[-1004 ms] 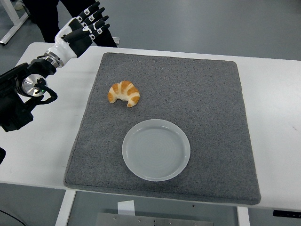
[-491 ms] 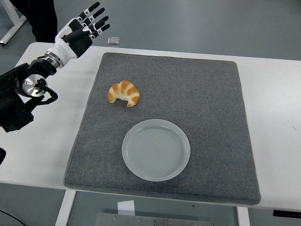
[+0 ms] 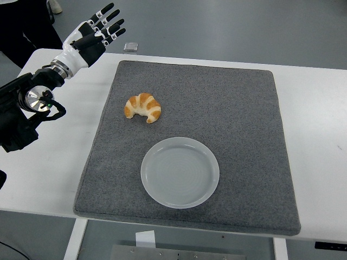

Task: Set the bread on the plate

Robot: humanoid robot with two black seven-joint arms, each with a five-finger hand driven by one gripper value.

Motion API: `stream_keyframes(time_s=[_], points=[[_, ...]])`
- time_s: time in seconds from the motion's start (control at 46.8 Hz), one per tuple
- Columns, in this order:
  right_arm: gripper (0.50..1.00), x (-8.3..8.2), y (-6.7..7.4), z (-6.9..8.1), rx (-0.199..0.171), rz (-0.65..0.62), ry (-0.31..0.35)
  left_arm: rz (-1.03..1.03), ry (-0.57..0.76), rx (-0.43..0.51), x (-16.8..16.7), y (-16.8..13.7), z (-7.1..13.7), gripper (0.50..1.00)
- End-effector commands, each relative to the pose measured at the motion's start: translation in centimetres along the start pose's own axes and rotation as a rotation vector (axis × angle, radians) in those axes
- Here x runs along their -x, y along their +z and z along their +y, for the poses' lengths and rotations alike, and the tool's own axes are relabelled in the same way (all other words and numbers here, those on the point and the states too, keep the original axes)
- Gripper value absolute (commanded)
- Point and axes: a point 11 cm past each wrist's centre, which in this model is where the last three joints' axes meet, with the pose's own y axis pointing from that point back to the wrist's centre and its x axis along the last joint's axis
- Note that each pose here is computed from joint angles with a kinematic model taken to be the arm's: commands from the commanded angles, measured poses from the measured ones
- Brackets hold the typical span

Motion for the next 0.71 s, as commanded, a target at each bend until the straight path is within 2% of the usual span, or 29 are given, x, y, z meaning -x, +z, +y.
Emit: stream_keyframes(time_s=[0.0,0.256,0.427,0.684], points=[[0.952,0.0,0.0,0.0,0.0,0.0,0.0,-0.001,-0.001,0.0,0.0,0.0,0.0,0.992],[0.952,0.0,0.0,0.0,0.0,0.0,0.002,-0.019,-0.017,0.001,0.6,0.9,-0.6,0.99],[0.952,0.0,0.0,0.0,0.0,0.0,0.002,-0.09,-0.033,0.033,1.8,4.7,-2.1,0.988],[0.952,0.0,0.0,0.0,0.0,-0.002,0.0,-0.339,-0.145,-0.038,7.4,8.9,-3.5,0.988]])
